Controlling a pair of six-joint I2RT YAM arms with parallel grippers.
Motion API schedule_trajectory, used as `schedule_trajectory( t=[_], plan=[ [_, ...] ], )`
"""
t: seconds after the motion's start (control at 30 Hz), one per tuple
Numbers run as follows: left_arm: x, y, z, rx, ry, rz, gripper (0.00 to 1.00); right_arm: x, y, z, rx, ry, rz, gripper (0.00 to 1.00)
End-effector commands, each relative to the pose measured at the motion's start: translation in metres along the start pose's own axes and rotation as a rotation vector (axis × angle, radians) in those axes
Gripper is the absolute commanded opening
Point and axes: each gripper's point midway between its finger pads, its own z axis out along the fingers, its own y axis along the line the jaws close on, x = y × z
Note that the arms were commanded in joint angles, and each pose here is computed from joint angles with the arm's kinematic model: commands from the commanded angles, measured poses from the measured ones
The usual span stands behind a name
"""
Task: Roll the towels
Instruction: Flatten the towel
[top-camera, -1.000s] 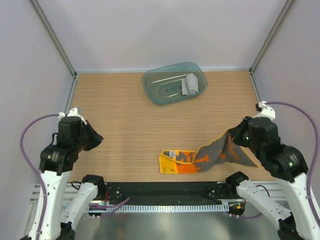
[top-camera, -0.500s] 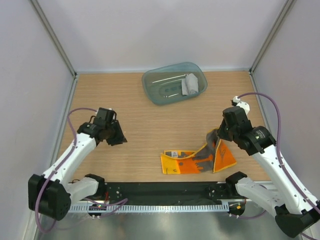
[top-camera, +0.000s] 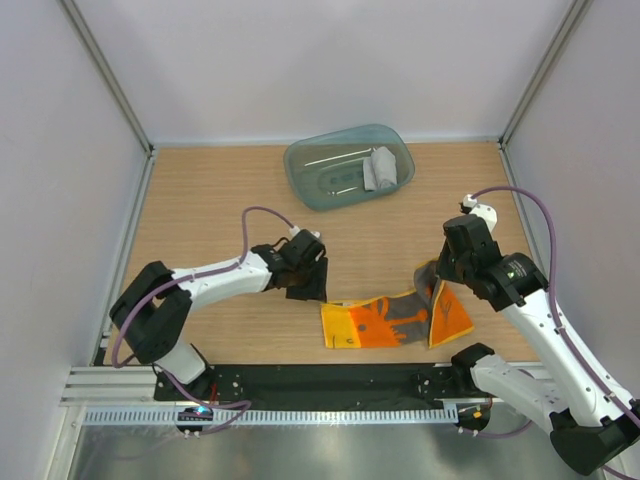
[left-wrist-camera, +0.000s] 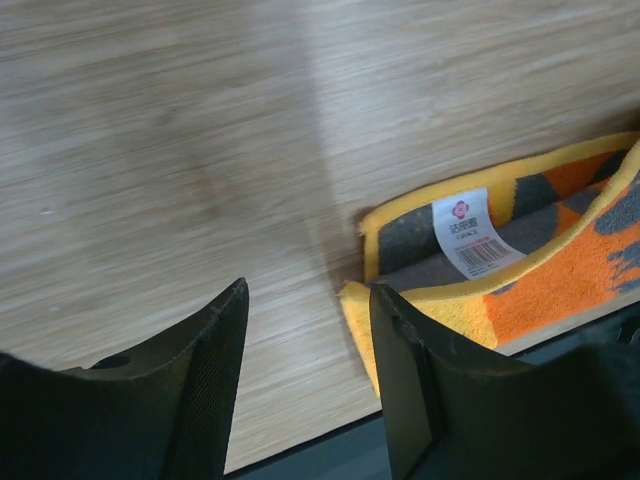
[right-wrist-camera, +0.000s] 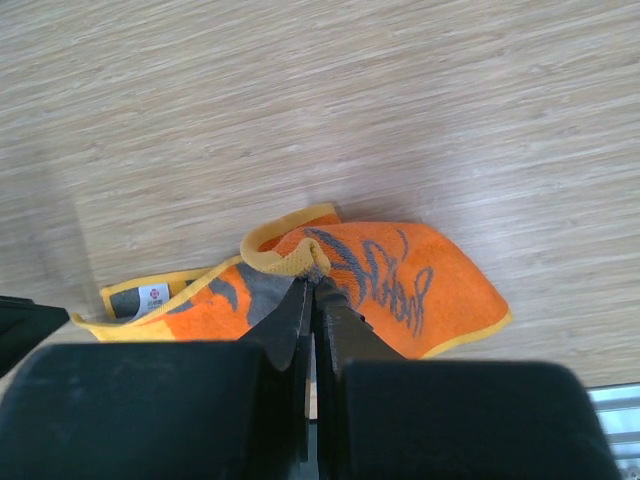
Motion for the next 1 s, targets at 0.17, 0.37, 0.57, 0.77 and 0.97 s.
schedule_trajectory(
  t=[0.17, 0.37, 0.57, 0.77, 0.97],
  plan=[
    [-0.015, -0.051, 0.010, 0.098, -0.075, 0.086, 0.55, -0.013, 0.001, -0.003, -0.010, -0.055, -0.006, 0.01],
    [0.000, -0.043, 0.017, 0.091, -0.057, 0.102, 0.54, -0.013, 0.003, -0.001, -0.015, -0.052, -0.009, 0.01],
    [0.008, -0.038, 0.008, 0.123, -0.085, 0.098, 0.56, -0.012, 0.003, 0.000, -0.016, -0.049, -0.009, 0.01],
    [0.001, -0.051, -0.018, 0.237, -0.172, 0.149, 0.66, -0.012, 0.006, 0.001, -0.023, -0.043, -0.008, 0.01],
    [0.002, -0.054, -0.030, 0.300, -0.213, 0.182, 0.72, -0.010, 0.008, 0.003, -0.033, -0.036, -0.005, 0.01]
  ],
)
